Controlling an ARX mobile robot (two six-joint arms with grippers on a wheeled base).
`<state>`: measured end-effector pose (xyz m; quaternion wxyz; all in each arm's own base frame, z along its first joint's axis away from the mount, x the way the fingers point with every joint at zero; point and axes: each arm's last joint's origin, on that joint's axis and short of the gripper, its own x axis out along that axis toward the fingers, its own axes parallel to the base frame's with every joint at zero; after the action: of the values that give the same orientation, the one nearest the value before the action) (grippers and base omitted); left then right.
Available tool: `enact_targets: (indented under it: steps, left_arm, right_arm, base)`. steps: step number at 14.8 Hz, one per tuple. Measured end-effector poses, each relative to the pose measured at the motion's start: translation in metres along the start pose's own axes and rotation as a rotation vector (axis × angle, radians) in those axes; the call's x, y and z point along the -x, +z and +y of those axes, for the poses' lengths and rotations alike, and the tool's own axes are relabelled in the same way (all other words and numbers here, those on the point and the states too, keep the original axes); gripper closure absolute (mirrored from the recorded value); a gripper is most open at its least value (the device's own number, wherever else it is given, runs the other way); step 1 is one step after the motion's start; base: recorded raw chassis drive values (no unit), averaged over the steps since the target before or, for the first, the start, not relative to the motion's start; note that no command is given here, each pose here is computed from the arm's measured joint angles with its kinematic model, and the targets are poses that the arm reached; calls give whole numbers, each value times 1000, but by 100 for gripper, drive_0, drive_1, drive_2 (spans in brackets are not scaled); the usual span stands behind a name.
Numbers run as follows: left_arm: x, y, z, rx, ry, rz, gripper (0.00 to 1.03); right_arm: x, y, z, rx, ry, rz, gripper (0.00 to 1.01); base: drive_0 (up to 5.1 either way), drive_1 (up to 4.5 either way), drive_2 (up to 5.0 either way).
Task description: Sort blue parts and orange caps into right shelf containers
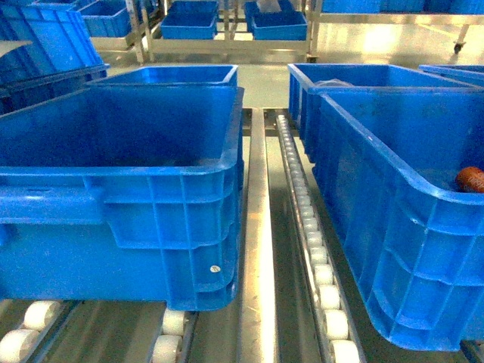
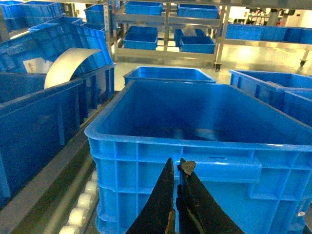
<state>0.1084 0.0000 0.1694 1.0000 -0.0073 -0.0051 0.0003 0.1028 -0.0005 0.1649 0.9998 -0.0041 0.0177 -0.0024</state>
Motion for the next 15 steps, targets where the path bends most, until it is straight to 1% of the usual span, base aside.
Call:
enact_targets:
  steps: [1, 2, 3, 4, 5, 6, 7, 8, 9, 10, 12, 13, 14, 15]
  left_arm:
    - [4, -2, 0, 0, 0, 19, 101]
    - [10, -5, 0, -1, 0, 37, 101]
    - [11, 1, 0, -2, 2, -9, 101]
    - [11, -4, 0, -1, 0, 18, 101]
    - [11, -4, 0, -2, 0, 16, 101]
    - [11, -4, 0, -1, 1, 15, 97]
    - [11, -3, 0, -1, 0, 14, 87]
    - [11, -3, 0, -1, 0, 14, 56]
    - [11, -3, 0, -1, 0, 14, 43]
    - [11, -3, 0, -1, 0, 14, 34]
    - [11, -3, 0, -1, 0, 14, 9]
    - [11, -3, 0, -4, 0, 14, 3]
    - [11, -3, 0, -3, 0, 14, 6]
    - [11, -3, 0, -4, 0, 14, 5]
  right_arm:
    - [6, 3, 0, 0, 1, -53, 100]
    - [6, 3, 0, 0, -1, -44, 100]
    - [6, 1, 0, 0, 0, -32, 100]
    - [6, 2, 0, 0, 2, -42, 100]
    - [6, 2, 0, 0, 5, -38, 100]
    - [6, 2, 0, 0, 5, -39, 98]
    - [6, 2, 0, 0, 5, -39, 87]
    - [6, 2, 0, 0, 5, -39, 56]
    - [6, 2, 0, 0, 5, -39, 43]
    - [6, 2, 0, 0, 5, -39, 34]
    - [6, 2, 0, 0, 5, -39, 8]
    - [6, 2, 0, -1, 5, -39, 1]
    - [6, 2, 0, 0, 5, -39, 4]
    - [6, 2, 0, 0, 5, -39, 3]
  base:
    - [0, 0, 0]
    - [0, 0, 0]
    - [0, 0, 0]
    - [0, 0, 0]
    - [0, 0, 0]
    - [0, 0, 0]
    - [0, 0, 0]
    - [0, 0, 0]
    - [0, 0, 0]
    - [0, 0, 0]
    - [0, 0, 0]
    - [0, 0, 0]
    - [0, 0, 0]
    - [0, 0, 0]
